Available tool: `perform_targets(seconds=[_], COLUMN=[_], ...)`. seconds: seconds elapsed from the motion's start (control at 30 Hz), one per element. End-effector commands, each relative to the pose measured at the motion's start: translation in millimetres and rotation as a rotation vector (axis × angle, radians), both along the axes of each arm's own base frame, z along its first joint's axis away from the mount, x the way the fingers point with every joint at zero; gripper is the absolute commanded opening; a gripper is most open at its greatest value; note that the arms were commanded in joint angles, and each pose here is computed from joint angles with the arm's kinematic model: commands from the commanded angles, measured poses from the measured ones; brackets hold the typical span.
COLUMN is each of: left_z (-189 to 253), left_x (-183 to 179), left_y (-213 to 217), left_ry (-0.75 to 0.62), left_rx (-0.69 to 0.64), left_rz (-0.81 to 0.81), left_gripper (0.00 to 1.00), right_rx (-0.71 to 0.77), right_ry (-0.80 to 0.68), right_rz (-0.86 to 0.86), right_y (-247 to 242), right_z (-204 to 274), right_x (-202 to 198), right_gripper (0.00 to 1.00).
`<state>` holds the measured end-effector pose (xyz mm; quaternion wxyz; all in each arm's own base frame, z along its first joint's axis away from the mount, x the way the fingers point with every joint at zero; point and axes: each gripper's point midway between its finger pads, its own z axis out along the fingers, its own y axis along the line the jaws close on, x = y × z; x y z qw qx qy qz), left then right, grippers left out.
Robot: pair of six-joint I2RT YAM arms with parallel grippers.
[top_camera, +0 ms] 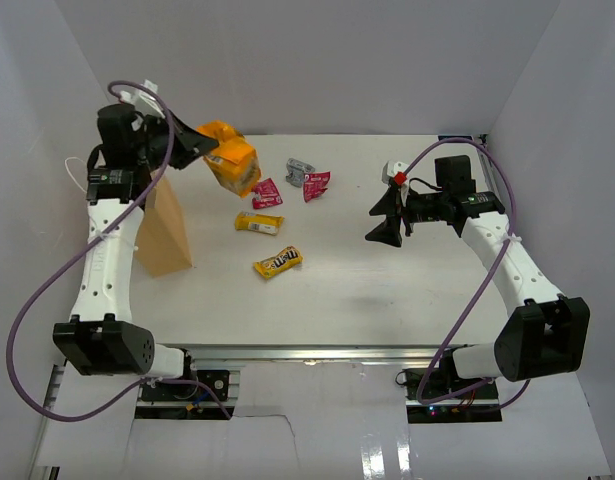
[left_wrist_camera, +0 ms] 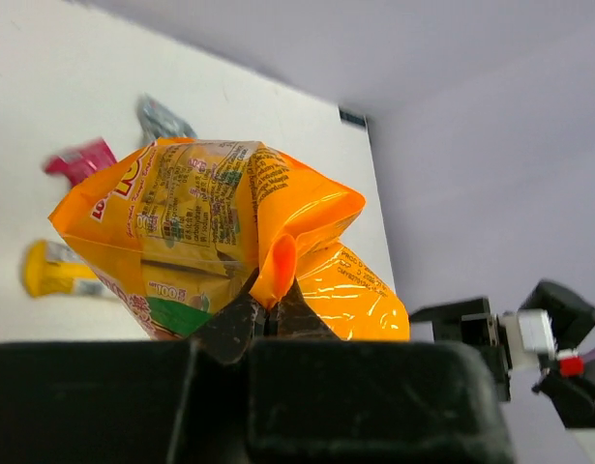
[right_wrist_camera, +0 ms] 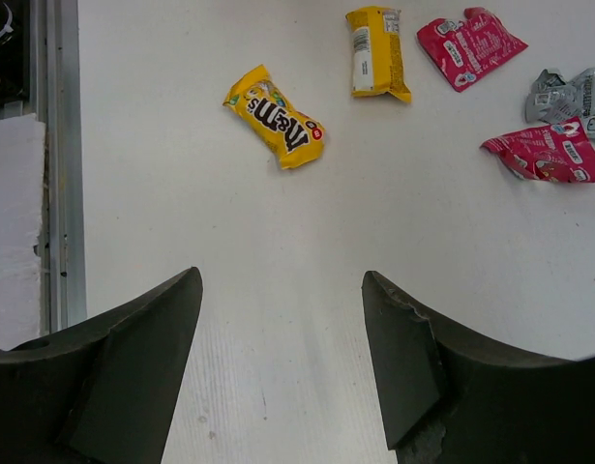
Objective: Place the snacks into the paper bag
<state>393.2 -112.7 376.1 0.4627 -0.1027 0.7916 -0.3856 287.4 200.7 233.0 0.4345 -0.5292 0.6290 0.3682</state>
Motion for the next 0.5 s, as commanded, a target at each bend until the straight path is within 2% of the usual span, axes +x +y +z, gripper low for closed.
perform_targets(seconds=[0.0,0.17,0.27,0.47], left_z=[83,144,181,221], left_x=[-17,-14,-25,-33], left_y=[30,84,113,134], left_ry=[-0.214,-0.351,-0.446,-0.558], left_rx=[0.028,0.054,0.058,0.045], left_rz=[0.053,0.281,0.423,0.519], left_gripper=[0.00,0.00,0.00,0.00], right_rx=[0.017,0.007,0.001,0.010], right_ry=[-0.029,-0.029,-0.027,0.005], right_rz=[0.015,0.011,0.012,0.024], right_y=[3,2,2,3], right_z=[8,3,-1,-9], right_x=[1,3,1,-5], right_gripper=[0.73,0.73,0.73,0.73])
